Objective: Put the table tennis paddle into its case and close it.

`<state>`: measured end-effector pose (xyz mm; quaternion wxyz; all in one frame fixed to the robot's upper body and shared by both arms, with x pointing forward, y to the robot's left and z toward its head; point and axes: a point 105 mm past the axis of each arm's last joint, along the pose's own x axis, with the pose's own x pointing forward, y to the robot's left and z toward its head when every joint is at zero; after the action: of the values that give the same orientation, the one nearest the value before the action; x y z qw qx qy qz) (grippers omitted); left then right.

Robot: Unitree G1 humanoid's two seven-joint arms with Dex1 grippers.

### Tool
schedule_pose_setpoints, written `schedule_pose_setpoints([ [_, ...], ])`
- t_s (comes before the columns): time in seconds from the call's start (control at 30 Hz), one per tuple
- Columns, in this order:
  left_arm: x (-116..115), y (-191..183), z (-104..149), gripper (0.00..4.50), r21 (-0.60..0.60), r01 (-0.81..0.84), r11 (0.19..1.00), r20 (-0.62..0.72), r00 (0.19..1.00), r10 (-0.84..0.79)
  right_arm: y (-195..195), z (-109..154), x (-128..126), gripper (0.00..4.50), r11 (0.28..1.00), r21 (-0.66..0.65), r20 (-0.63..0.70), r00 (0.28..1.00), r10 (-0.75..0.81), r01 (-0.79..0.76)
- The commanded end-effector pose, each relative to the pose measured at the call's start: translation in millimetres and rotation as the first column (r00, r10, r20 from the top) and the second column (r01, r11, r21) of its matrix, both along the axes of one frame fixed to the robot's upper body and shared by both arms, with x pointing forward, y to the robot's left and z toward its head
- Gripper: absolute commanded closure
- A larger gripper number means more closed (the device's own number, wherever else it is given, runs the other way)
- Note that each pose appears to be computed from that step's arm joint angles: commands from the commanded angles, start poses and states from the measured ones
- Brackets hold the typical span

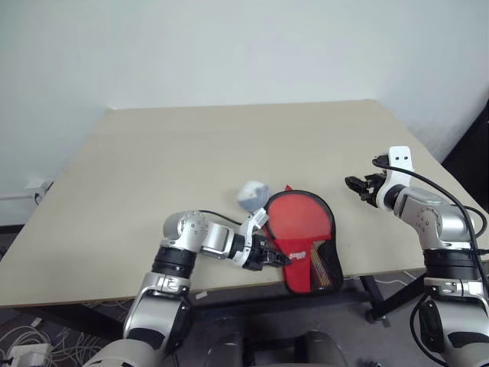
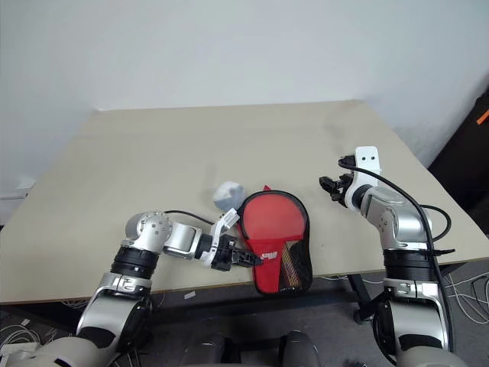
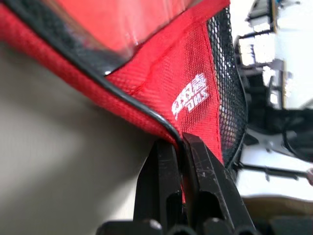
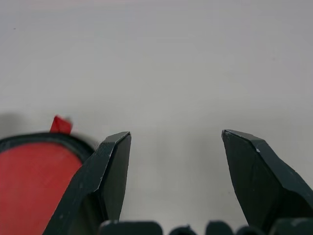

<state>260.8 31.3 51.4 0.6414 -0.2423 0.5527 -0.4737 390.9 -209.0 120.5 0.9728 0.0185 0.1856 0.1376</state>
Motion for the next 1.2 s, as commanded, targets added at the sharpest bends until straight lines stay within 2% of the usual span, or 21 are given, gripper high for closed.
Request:
schedule_pose_setpoints([
  [0.03,-17,-17,11,4.46,-0.074,0.100,0.992,-0.019,0.995,-0.102,5,20,8,1.28,1.000,-0.015,0.075,0.997,0.017,-0.016],
  [0.2,-23,-31,20,4.46,-0.121,0.139,0.983,-0.023,0.990,-0.143,5,20,11,1.28,1.000,-0.017,0.071,0.997,0.016,-0.015],
  [0.43,-25,-37,22,4.46,-0.121,0.142,0.982,-0.021,0.989,-0.145,6,18,11,1.28,0.999,-0.030,0.059,0.998,0.020,-0.019],
  [0.5,-20,-29,13,4.46,-0.044,0.117,0.992,-0.007,0.993,-0.118,5,18,10,1.28,0.999,-0.043,0.060,0.998,0.018,-0.015],
  [0.6,-10,-12,-16,4.46,0.191,0.054,0.980,0.032,0.998,-0.061,3,17,10,1.28,0.998,-0.069,0.069,0.997,0.017,-0.012],
  [0.67,-8,-9,-22,4.46,0.227,0.033,0.973,0.050,0.998,-0.045,2,17,10,1.28,0.997,-0.075,0.070,0.997,0.015,-0.010],
  [0.77,-11,-13,-13,3.85,0.149,0.037,0.988,0.053,0.998,-0.045,2,15,9,1.28,0.997,-0.074,0.066,0.998,0.013,-0.009],
  [0.93,-13,-2,-4,2.20,0.084,0.056,0.995,0.017,0.998,-0.058,3,15,7,1.28,0.998,-0.059,0.060,0.998,0.022,-0.018],
  [1.0,-12,2,3,2.20,0.058,0.061,0.996,0.023,0.998,-0.062,2,16,7,1.28,0.998,-0.058,0.063,0.998,0.020,-0.017],
  [1.1,-1,16,35,2.20,-0.044,0.044,0.998,0.092,0.995,-0.040,2,26,8,1.28,0.999,-0.030,0.102,0.994,0.026,-0.023],
  [1.2,-2,29,59,2.20,-0.112,0.070,0.991,0.174,0.984,-0.050,15,36,1,1.28,0.994,0.045,0.136,0.986,0.096,-0.103],
])
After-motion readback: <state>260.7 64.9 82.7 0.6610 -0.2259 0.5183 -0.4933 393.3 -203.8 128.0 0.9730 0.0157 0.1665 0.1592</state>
